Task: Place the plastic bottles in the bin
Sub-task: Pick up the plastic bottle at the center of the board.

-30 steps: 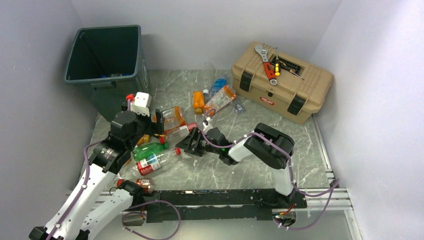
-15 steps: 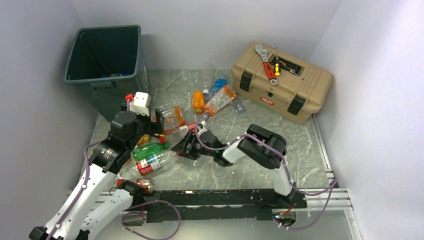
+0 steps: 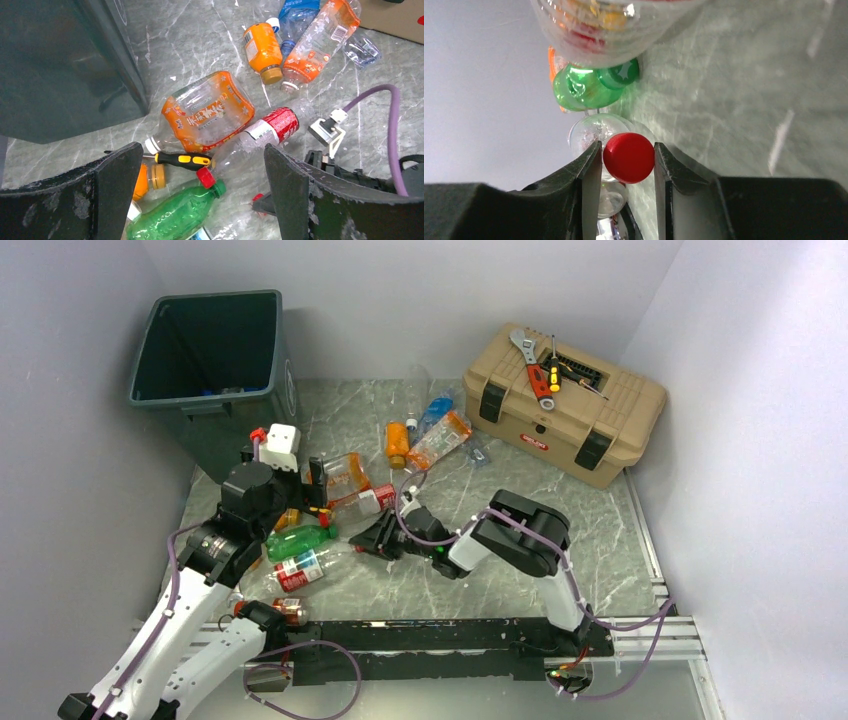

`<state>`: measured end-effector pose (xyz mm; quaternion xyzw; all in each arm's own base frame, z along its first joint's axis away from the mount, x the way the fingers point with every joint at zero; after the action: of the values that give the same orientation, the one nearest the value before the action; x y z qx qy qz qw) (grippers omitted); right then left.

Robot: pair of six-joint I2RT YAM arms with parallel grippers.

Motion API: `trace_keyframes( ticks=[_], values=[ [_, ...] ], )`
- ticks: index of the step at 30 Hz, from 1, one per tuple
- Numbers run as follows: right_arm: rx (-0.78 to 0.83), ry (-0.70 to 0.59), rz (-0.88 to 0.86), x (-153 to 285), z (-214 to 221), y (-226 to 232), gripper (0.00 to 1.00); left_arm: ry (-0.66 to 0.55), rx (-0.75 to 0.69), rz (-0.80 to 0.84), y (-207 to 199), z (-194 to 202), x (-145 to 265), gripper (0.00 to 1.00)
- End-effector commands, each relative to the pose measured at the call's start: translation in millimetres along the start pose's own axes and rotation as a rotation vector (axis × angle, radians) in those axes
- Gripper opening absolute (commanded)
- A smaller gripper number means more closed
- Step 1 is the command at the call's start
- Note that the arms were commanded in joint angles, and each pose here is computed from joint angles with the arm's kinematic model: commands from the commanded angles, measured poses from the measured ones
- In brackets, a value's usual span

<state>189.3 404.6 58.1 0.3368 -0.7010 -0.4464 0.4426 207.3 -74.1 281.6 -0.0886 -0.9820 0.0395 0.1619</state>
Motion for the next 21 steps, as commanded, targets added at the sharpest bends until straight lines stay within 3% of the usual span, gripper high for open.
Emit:
trace_keyframes(
  ticks=[1,7,11,16,21],
  values=[
    [0.048,-0.059,-0.041,24,-2,6,0.0,-0.055,0.019,-0.006,0,-10,1,0.96],
    [0.184,-0.158,0.006,91,-18,8,0.0,-0.061,0.021,-0.004,0,-10,2,0.96],
    [0.412,-0.261,0.144,147,-38,21,0.0,-0.09,0.012,0.097,-11,-13,3,1.0],
    [0.687,-0.283,0.385,211,-56,30,0.0,-0.078,-0.014,0.486,-55,-10,8,0.99],
    [0.832,-0.197,0.494,249,-63,54,0.0,0.069,-0.041,0.98,-103,9,16,1.0]
  ],
)
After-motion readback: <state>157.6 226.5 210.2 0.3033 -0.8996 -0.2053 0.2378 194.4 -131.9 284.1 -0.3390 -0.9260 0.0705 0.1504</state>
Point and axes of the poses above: each gripper's point midway between its finger pads, its own x axis back along the fingers, its own y axis along the line the jaws close on, z = x × y, the point moved 6 cm from there along x, back along the fingers, and after that the axes turned 4 degrees about x, right-handed, at the moved point
